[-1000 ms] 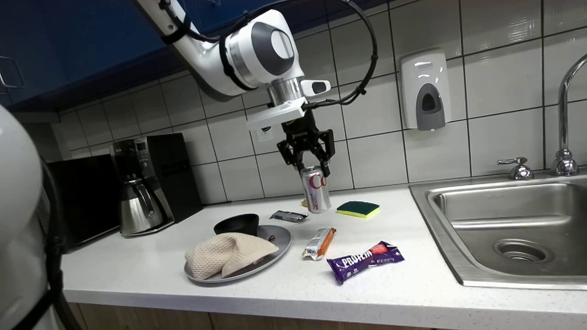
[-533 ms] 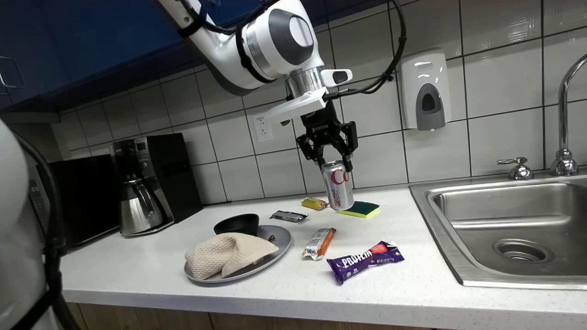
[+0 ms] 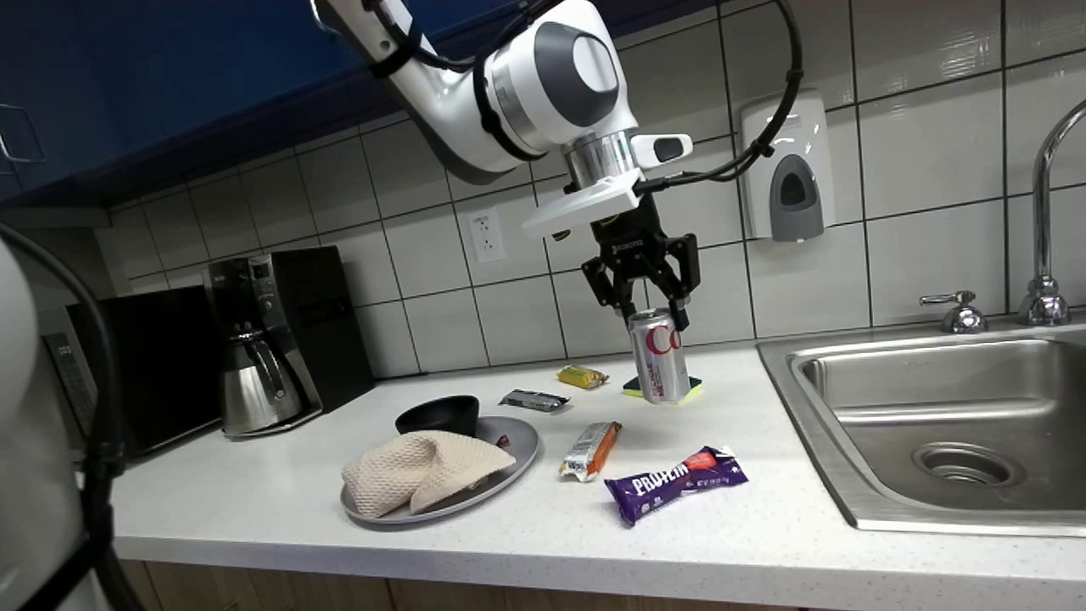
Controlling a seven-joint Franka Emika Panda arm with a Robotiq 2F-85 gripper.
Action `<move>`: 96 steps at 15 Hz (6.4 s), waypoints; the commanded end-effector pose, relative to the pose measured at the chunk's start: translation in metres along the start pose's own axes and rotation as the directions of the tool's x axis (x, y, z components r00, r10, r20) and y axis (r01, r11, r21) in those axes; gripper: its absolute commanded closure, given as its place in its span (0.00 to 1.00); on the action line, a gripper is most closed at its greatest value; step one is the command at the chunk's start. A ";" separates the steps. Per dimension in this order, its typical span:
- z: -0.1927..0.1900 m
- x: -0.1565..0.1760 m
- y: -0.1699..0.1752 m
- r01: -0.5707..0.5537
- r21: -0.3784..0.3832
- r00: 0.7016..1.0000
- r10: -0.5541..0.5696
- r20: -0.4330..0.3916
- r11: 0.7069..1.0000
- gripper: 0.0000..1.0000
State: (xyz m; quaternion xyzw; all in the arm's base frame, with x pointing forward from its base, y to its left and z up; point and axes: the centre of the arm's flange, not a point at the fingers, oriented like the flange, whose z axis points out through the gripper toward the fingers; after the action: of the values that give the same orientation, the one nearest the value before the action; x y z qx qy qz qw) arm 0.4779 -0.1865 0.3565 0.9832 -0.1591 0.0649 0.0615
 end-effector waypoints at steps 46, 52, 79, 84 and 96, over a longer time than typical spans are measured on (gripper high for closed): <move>-0.023 0.012 0.007 0.095 0.010 0.995 -0.095 -0.004 0.995 0.00; -0.052 -0.014 -0.028 0.126 0.060 0.992 -0.126 0.000 0.990 0.00; -0.059 -0.058 -0.237 0.443 0.211 0.890 -0.456 0.015 0.871 0.00; -0.058 -0.063 -0.262 0.479 0.220 0.870 -0.493 0.012 0.850 0.00; -0.036 -0.084 -0.320 0.535 0.299 0.822 -0.568 0.032 0.790 0.00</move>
State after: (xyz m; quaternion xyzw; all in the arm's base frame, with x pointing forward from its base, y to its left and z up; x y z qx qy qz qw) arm 0.4895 0.1351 0.3538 0.9904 0.1264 0.0146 -0.0541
